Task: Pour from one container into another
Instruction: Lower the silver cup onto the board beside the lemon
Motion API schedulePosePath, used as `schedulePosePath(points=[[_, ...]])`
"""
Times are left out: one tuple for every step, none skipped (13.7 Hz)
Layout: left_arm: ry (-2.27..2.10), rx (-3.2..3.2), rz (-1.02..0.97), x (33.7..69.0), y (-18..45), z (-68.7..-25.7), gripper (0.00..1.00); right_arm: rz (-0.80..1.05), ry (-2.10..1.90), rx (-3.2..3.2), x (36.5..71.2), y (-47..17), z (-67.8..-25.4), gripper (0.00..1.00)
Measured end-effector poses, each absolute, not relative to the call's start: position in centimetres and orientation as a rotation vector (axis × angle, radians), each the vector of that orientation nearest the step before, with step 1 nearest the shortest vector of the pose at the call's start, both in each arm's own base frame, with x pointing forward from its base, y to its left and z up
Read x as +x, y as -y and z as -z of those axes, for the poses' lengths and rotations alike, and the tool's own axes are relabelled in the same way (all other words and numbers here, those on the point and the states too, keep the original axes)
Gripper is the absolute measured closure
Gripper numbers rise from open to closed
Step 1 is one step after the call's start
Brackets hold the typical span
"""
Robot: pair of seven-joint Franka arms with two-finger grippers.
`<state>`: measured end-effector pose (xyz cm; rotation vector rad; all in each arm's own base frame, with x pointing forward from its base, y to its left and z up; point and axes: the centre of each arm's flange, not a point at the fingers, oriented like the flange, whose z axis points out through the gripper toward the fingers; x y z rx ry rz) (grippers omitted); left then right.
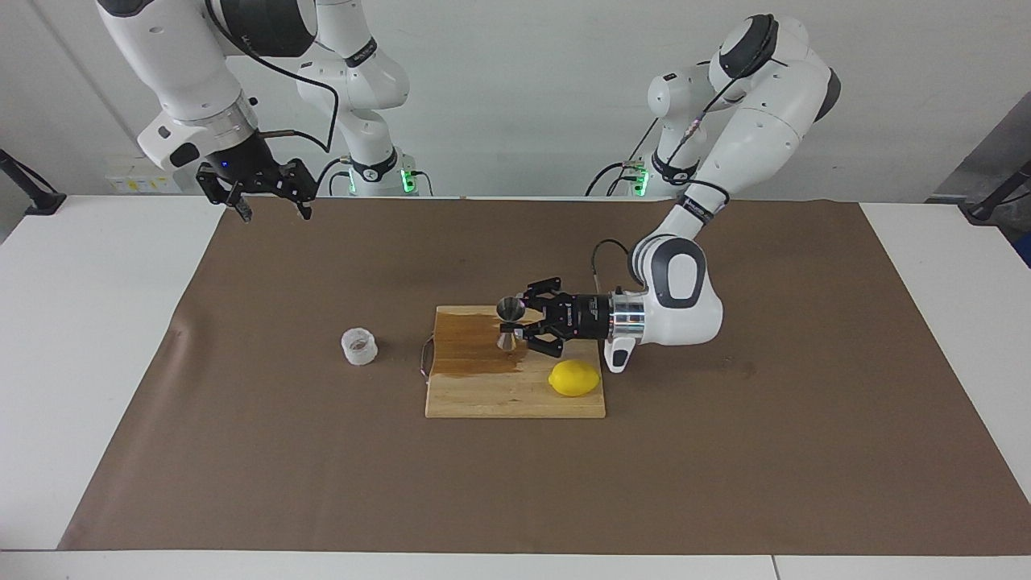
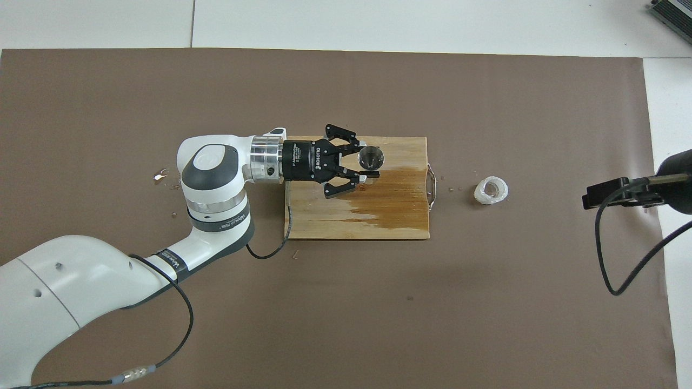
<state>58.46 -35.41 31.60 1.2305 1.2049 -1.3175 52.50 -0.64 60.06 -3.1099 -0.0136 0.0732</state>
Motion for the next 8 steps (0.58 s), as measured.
schedulePosePath(points=[[-1.206, 1.238, 1.297, 57.8, 36.5, -31.2, 0.56, -0.073, 0.014, -3.110, 52.5, 0.6, -60.1, 0.00], [-1.210, 1.240, 1.285, 57.2, 37.2, -30.9, 0.56, -0.073, 0.014, -3.110, 52.5, 0.6, -60.1, 0.00], [-1.211, 1.235, 1.277, 56.7, 37.8, -30.5, 0.56, -0.073, 0.014, -3.110, 52.5, 0.6, -60.1, 0.00], [-1.209, 1.228, 1.265, 56.2, 38.0, -30.1, 0.56, -0.073, 0.014, -3.110, 52.5, 0.6, -60.1, 0.00], [-1.211, 1.222, 1.250, 55.9, 38.1, -29.7, 0.56, -0.073, 0.014, -3.110, 52.5, 0.6, -60.1, 0.00], [-1.214, 1.215, 1.238, 55.5, 37.9, -29.4, 0.56, -0.073, 0.014, -3.110, 52.5, 0.6, -60.1, 0.00], [-1.222, 1.206, 1.227, 55.1, 37.8, -29.1, 0.56, -0.073, 0.014, -3.110, 52.5, 0.6, -60.1, 0.00], [-1.237, 1.201, 1.204, 54.8, 37.5, -28.6, 0.56, -0.073, 0.014, -3.110, 52.5, 0.6, -60.1, 0.00]])
